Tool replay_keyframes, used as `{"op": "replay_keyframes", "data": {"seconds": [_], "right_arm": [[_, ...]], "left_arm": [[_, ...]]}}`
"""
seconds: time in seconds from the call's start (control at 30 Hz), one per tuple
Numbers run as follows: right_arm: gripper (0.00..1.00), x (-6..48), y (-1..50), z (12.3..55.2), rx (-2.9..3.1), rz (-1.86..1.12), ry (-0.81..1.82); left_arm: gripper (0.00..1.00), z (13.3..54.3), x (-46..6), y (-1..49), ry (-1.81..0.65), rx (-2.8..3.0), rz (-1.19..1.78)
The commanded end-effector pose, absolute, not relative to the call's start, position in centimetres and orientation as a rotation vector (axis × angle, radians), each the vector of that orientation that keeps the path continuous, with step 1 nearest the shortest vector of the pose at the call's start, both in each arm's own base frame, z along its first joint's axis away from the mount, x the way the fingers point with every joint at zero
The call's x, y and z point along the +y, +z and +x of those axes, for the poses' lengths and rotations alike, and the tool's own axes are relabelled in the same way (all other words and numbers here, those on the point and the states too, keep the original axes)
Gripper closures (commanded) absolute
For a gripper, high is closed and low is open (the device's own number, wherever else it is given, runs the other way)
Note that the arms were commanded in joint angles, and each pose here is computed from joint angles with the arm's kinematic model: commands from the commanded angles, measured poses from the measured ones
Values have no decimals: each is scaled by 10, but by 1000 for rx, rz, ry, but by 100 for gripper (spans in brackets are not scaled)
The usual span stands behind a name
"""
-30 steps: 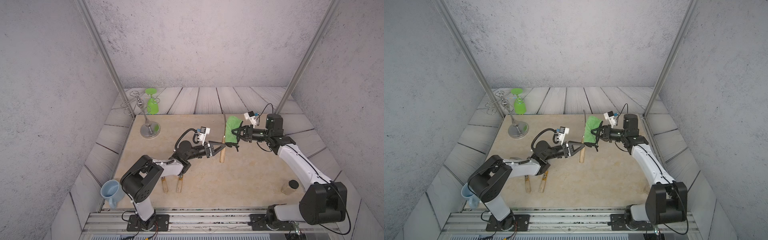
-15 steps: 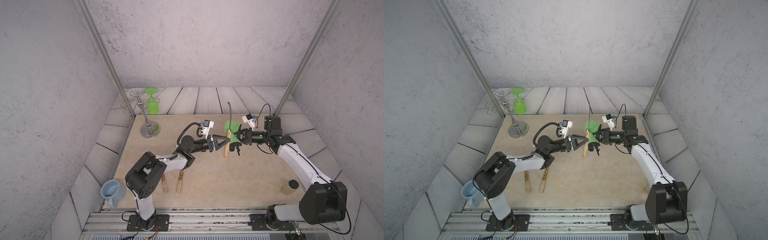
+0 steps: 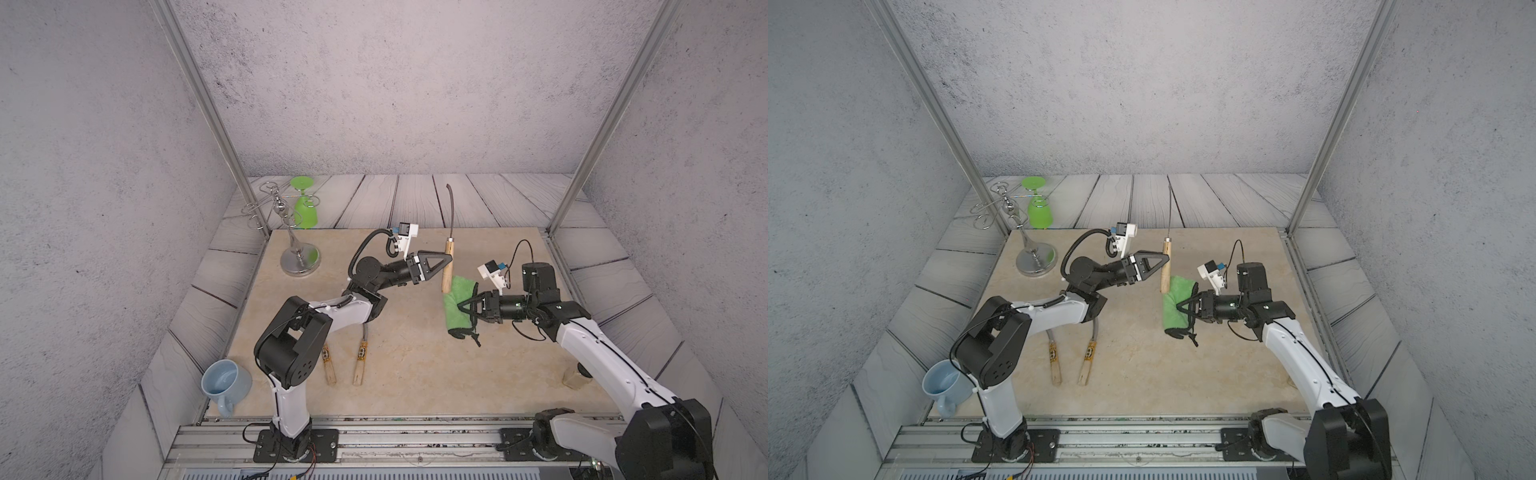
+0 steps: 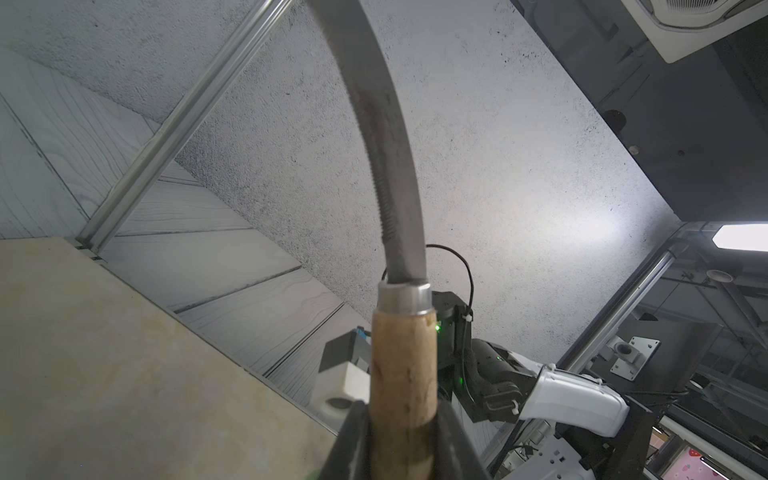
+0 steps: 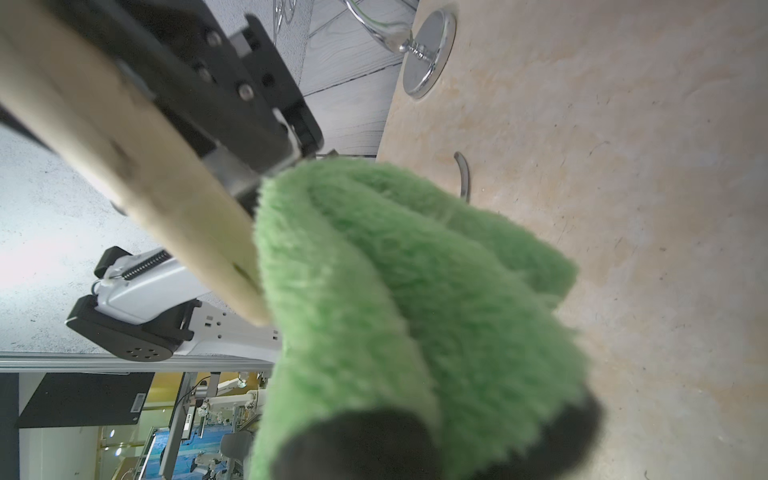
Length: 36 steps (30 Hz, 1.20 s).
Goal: Wipe small sickles with rags
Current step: Wipe the small sickle.
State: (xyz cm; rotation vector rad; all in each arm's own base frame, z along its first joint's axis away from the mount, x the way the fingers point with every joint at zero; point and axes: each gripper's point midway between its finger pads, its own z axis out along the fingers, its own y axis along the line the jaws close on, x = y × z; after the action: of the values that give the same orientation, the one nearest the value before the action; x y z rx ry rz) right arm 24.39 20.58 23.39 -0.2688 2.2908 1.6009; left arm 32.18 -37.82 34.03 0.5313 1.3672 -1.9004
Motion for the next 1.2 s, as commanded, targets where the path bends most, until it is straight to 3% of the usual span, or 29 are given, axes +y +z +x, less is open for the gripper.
{"op": "replay_keyframes", "data": {"seconds": [0.0,0.33,0.57,1.17], "right_arm": [[81,202,250,242,2233,-302,1537],[82,180,324,292,2054,-285,1517],[82,189,368,311,1919,-320,1653],[82,248,334,292,2047,-515,1696]], "left_arm": [[100,320,-370,348,-1908,1336,535],[100,289,-348,322,-1908,1427,537],[100,280,-351,335,-1922,1393,558],[100,282,-373,361,-1960,1316,592]]}}
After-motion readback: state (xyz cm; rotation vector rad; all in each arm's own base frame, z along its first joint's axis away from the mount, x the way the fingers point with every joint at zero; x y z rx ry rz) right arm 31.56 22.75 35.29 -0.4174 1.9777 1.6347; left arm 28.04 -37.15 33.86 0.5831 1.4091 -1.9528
